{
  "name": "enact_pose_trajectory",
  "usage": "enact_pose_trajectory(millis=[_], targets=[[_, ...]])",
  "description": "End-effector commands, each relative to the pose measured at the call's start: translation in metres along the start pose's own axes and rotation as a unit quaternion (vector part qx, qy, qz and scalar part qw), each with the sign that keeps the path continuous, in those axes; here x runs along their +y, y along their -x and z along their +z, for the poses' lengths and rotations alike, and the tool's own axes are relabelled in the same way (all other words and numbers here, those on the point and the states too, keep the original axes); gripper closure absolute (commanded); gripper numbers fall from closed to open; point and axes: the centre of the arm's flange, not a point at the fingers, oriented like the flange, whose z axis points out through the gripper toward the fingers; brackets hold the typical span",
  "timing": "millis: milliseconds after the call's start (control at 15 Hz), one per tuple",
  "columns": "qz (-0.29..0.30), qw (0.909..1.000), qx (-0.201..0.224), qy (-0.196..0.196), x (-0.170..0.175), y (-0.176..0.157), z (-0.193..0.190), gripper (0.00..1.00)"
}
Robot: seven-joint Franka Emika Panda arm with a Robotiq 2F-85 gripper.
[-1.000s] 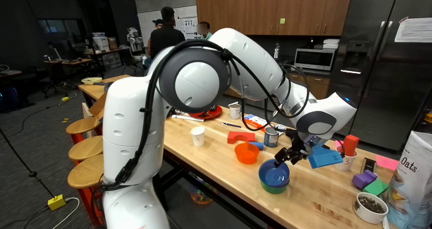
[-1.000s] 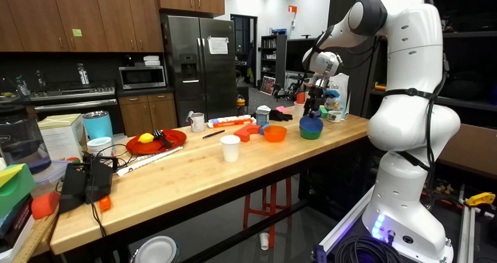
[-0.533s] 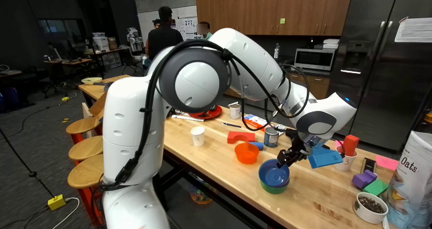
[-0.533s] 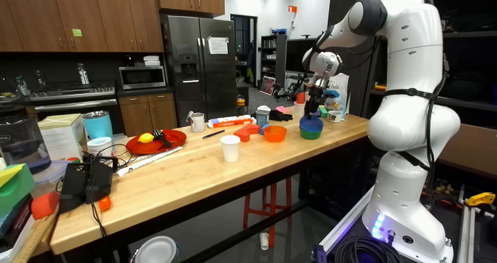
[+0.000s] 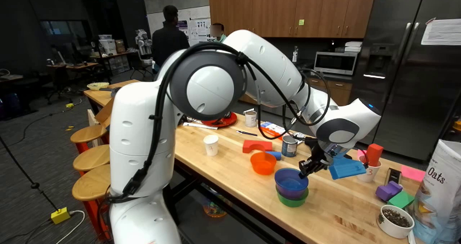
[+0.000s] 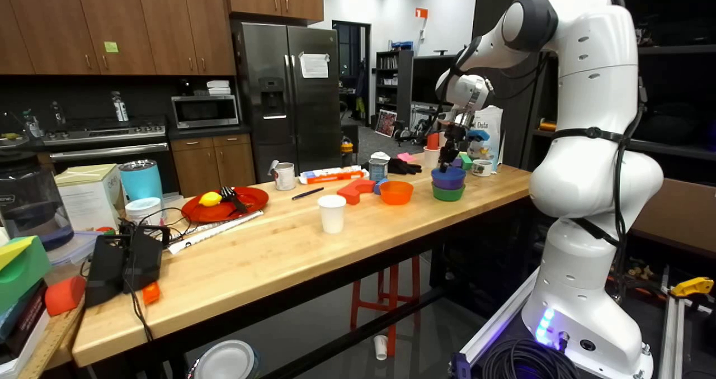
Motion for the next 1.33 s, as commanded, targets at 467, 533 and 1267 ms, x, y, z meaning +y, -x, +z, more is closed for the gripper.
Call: enact_pose_trajectory(millis=[467,533,1267], targets=[[0.004,0.9999,0.014,-0.009,-0.0004,0.0,-0.0015,0.99],[0.002,0.9999,0.013,-0.011,-0.0003,-0.0004,-0.0013,0.99],[0.002,1.0,0.004,-0.004,-0.0041,-0.0037,-0.0055,0.58]])
